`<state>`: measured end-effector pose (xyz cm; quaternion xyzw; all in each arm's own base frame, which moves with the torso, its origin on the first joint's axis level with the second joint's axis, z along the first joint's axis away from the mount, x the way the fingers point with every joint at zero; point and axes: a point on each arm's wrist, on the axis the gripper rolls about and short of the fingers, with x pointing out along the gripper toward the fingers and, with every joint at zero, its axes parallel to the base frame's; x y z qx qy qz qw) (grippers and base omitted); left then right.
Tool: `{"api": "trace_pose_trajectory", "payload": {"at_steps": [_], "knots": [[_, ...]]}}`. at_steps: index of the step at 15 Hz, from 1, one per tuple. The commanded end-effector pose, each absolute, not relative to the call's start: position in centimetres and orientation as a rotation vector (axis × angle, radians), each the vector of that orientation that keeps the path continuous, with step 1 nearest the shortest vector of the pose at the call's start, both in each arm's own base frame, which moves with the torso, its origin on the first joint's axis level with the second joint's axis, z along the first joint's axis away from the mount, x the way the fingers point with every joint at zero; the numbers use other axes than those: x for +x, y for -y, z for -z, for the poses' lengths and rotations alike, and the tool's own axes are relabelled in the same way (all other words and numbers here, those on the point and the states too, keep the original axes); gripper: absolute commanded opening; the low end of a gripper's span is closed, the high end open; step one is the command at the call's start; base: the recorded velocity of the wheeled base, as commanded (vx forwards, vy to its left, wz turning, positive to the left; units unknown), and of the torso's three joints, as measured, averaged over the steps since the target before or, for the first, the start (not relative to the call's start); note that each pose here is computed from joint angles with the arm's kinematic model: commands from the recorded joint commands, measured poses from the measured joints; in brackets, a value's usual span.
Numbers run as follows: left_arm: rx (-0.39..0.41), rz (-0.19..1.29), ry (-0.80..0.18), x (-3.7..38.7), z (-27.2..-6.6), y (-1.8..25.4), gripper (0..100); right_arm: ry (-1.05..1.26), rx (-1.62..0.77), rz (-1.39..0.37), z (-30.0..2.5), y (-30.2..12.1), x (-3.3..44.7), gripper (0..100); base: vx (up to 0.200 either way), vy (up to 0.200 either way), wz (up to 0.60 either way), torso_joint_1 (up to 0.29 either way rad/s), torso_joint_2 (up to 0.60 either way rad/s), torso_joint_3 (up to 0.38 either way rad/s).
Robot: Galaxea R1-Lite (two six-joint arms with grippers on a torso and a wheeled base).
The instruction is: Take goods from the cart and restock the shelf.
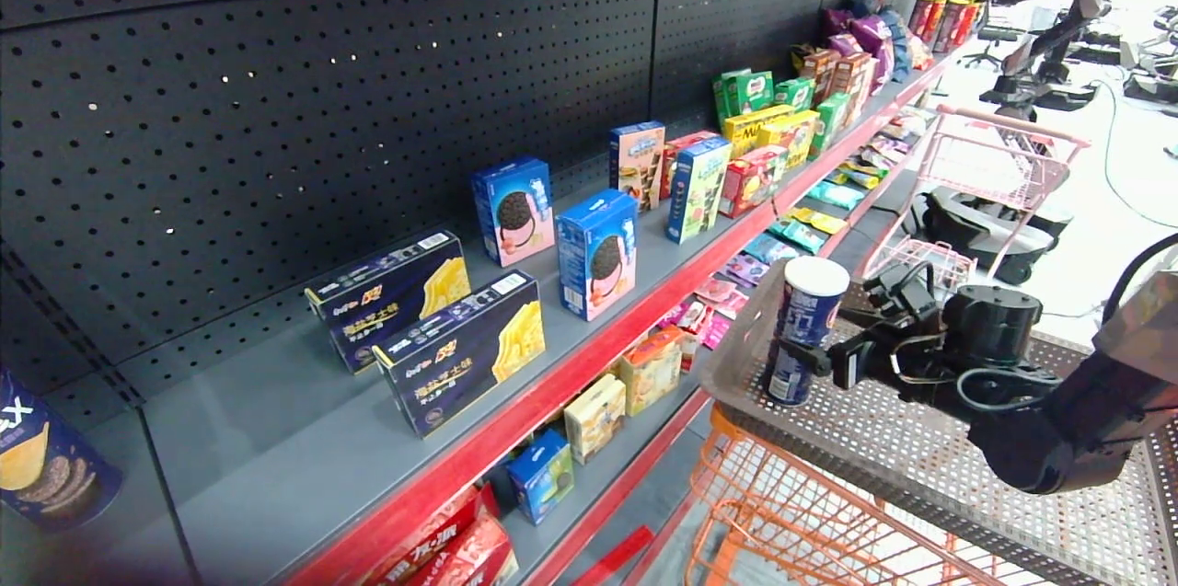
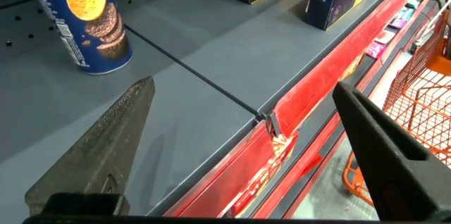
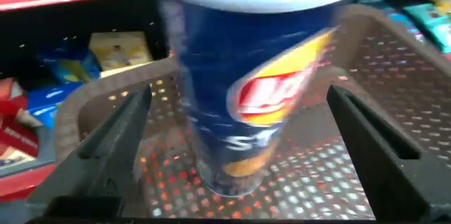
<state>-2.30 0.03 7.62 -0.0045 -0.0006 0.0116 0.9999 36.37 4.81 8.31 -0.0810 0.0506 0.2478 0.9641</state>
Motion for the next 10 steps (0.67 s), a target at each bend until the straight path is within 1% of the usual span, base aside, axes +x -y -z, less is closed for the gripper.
{"api": "trace_pose_trajectory", "payload": {"at_steps": [1,3,10], "knots": [[-0.009,-0.023,0.002,-2.3,-7.62,-0.02,100,-0.115,-0.165,-0.513,-7.75,-5.28,36.46,100,0.0,0.0,0.0,0.0,0.0,0.0],[-0.009,-0.025,0.002,-2.3,-7.62,-0.03,100,-0.124,-0.168,-0.469,-7.7,-5.29,36.49,100,0.0,0.0,0.0,0.0,0.0,0.0],[-0.008,-0.025,0.002,-2.3,-7.62,-0.03,100,-0.136,-0.166,-0.479,-6.96,-5.42,36.89,100,0.0,0.0,0.0,0.0,0.0,0.0]]}}
